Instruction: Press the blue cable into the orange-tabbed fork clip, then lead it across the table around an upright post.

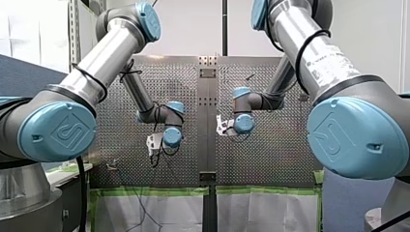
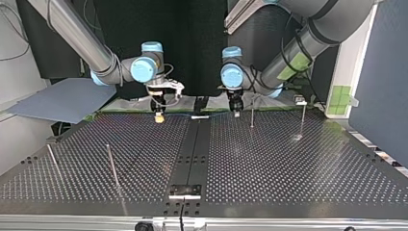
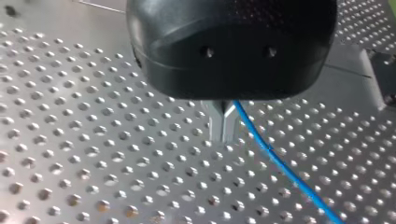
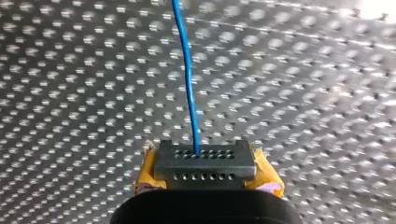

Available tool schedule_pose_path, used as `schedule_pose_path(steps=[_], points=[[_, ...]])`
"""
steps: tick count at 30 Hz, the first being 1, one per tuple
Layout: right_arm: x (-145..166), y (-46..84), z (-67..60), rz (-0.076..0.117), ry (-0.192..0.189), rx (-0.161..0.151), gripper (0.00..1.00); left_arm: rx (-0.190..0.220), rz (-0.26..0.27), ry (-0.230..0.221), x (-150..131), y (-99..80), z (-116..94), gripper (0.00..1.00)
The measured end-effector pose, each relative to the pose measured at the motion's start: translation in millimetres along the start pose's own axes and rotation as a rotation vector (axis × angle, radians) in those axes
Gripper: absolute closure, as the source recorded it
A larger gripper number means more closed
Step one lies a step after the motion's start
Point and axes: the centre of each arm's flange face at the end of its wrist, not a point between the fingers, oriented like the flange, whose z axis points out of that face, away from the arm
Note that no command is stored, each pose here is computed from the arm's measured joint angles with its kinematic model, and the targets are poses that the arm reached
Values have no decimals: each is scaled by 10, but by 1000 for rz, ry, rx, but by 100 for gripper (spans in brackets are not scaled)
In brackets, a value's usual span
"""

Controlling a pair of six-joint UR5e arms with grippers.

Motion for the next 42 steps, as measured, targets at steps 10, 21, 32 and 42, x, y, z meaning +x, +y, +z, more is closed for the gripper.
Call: schedule_pose_path(steps=[10, 21, 32, 42], points=[[574, 47, -124, 21, 63, 0, 100, -3, 7, -14, -480, -71, -179, 100], [1322, 80, -294, 40, 177, 2, 100, 7, -16, -81, -1076, -174, -402, 100], [1726, 86, -338, 43, 212, 5, 100, 19, -65, -163, -1670, -221, -541, 100], [1928, 93, -314, 34, 219, -1, 100, 43, -114, -251, -2564, -371, -756, 100]])
